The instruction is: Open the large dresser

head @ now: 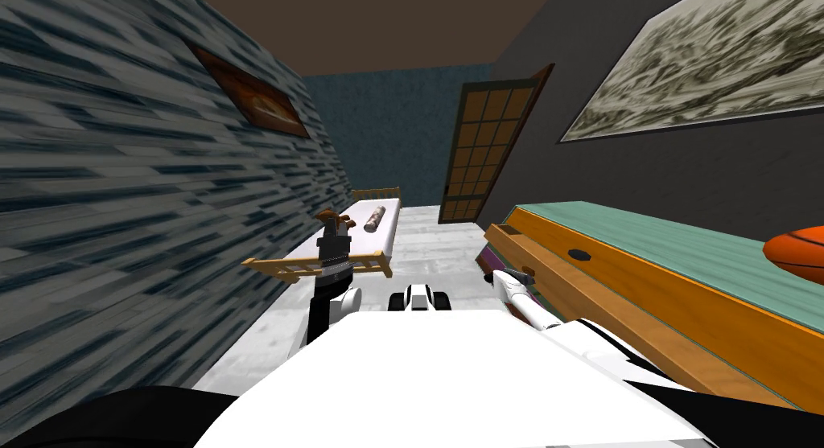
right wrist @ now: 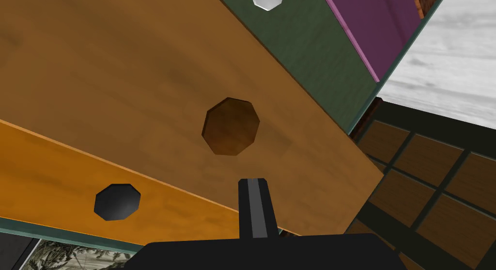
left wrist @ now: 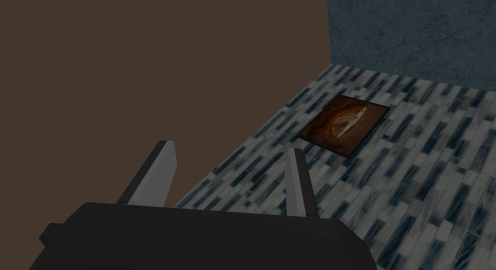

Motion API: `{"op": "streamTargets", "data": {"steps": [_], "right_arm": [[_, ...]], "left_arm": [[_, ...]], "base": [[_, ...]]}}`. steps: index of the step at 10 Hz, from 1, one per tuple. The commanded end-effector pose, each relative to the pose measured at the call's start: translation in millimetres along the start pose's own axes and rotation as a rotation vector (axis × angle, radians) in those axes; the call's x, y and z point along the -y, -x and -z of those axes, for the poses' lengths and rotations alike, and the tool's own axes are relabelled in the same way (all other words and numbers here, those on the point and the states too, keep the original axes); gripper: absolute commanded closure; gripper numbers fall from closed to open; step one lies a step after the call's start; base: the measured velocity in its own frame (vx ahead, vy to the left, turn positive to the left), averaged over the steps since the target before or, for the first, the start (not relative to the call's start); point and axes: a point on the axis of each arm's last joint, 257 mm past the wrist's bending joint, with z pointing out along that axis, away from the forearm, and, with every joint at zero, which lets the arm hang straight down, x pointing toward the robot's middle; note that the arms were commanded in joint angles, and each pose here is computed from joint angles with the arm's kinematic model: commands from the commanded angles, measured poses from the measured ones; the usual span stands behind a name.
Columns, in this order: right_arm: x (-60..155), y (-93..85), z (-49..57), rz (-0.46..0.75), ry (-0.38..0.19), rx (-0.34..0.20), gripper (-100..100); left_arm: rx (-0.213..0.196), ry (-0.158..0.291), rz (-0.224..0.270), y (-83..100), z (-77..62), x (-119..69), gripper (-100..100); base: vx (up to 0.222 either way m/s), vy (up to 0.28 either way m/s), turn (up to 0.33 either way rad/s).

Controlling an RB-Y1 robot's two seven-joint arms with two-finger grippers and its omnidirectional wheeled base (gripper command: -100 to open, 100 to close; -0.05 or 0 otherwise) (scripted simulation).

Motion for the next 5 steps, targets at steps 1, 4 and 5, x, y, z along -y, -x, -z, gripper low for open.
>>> {"op": "streamTargets", "data": {"steps": [1, 4, 5], "right_arm": [[7.9, -2.7, -10.5, 0.011, 0.025, 0.012, 100], [10.5, -2.9, -12.6, 0.009, 0.035, 0.018, -100], [10.2, -2.5, -12.7, 0.007, 0.037, 0.018, -100]], "left_arm": [[0.0, 0.0, 0.0, 0.0, -0.1, 0.1, 0], [0.0, 0.0, 0.0, 0.0, -0.1, 0.0, 0], [0.0, 0.0, 0.0, 0.0, -0.1, 0.0, 0]], "base": [[0.049, 0.115, -0.056], [0.054, 0.047, -0.072], [0.019, -0.149, 0.0]]}}
